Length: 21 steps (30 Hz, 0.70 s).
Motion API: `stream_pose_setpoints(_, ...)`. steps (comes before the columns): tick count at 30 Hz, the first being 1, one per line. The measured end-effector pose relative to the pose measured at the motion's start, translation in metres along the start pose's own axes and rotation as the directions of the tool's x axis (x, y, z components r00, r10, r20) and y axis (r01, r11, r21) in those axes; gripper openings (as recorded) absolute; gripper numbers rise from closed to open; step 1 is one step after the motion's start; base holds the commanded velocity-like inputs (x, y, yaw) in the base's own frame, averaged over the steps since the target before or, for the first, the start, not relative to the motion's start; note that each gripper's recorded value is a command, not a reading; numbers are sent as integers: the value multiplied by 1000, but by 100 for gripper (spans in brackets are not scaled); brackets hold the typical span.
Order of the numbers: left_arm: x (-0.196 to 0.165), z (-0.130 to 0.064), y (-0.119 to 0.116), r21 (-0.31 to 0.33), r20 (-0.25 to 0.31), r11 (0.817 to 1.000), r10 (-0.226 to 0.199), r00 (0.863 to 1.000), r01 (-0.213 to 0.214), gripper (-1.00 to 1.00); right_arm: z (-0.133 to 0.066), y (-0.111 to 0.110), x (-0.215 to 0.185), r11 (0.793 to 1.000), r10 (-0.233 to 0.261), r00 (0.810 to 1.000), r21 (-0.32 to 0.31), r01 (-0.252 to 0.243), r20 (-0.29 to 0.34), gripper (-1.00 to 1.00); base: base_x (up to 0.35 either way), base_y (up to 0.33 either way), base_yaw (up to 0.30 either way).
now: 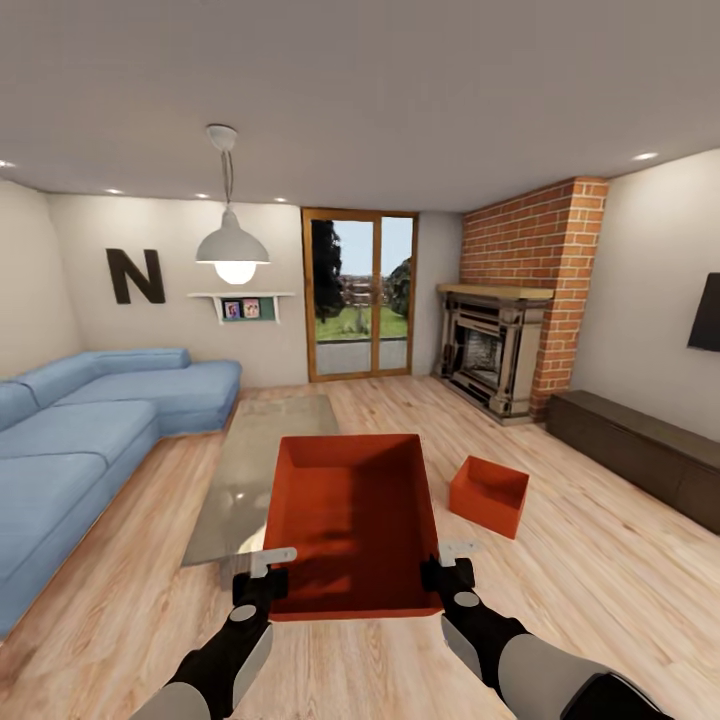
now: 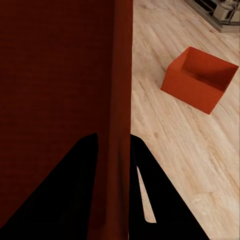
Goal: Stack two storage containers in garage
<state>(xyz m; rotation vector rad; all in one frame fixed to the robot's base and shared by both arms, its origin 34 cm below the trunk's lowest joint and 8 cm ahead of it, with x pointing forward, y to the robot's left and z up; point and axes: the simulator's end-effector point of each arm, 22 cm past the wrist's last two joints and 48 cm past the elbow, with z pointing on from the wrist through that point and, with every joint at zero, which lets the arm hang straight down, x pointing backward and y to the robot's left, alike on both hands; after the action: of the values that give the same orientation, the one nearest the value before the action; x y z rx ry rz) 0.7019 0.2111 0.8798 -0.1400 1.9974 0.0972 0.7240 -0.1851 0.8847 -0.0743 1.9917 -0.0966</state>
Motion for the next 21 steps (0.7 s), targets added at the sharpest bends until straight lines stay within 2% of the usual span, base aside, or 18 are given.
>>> stream_pose_setpoints(21, -1, 0, 0, 0, 4, 1000, 0, 1000, 0, -100, 0, 0, -1, 1000, 1, 1000, 0, -1, 4, -100, 0, 0, 283)
